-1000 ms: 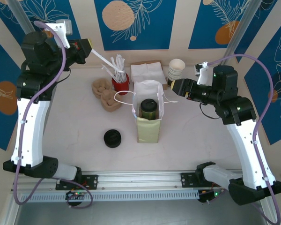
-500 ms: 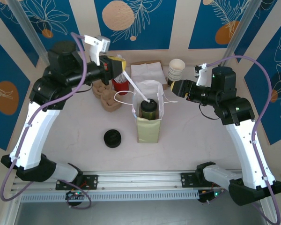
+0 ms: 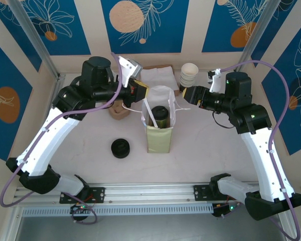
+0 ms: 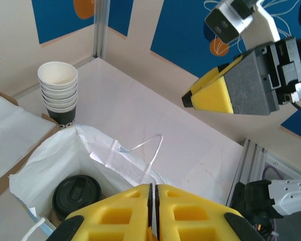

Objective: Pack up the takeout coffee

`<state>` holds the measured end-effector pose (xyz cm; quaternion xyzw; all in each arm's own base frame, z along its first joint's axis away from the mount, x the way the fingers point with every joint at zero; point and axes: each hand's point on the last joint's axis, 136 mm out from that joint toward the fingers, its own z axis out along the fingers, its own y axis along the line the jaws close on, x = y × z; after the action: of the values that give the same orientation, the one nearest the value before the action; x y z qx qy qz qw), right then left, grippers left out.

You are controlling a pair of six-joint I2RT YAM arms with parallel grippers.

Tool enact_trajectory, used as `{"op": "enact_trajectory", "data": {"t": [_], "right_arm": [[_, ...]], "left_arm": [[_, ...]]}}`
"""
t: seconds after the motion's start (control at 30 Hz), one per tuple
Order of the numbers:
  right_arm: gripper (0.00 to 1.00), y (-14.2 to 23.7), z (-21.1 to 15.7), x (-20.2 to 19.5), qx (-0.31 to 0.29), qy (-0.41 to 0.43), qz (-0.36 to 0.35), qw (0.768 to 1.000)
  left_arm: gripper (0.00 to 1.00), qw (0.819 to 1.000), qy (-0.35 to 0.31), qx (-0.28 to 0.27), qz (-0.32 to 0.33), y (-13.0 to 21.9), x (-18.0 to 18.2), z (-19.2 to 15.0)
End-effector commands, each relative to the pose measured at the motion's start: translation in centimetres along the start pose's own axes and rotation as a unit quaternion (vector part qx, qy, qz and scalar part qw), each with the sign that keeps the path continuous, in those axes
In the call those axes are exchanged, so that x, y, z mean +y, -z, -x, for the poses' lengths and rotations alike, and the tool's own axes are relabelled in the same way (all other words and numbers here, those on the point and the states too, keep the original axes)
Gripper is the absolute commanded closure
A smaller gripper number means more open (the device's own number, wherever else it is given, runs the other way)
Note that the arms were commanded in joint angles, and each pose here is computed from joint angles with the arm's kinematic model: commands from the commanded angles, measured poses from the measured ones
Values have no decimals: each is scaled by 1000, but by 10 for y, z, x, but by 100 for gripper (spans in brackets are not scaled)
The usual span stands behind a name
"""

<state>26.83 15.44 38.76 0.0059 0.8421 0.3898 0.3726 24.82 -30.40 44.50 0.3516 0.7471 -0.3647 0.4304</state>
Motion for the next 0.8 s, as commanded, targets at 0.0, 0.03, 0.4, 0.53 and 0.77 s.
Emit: {"op": "enact_trajectory", "data": {"t": [0.0,0.03,0.4,0.53,0.77], "right_arm": [[43,3,1,-2,-9,-2,-3,1000],[43,2,1,-3,-9,-2,-4,1000],[43,-6,2,-8,-6,0,-7,1000],[43,-13,4,-11,-1,1,-6,1000],[43,-27,18,-15,0,17,-17,1000]], "left_arm": [[89,999,-20,25,-18,-16,-5,-16],[89,999,-23,31,-20,-19,-6,-19],[87,996,-11,82,-22,-45,2,-60],[85,996,-7,90,-18,-47,4,-65],[78,996,-13,92,-2,-42,7,-63]]}}
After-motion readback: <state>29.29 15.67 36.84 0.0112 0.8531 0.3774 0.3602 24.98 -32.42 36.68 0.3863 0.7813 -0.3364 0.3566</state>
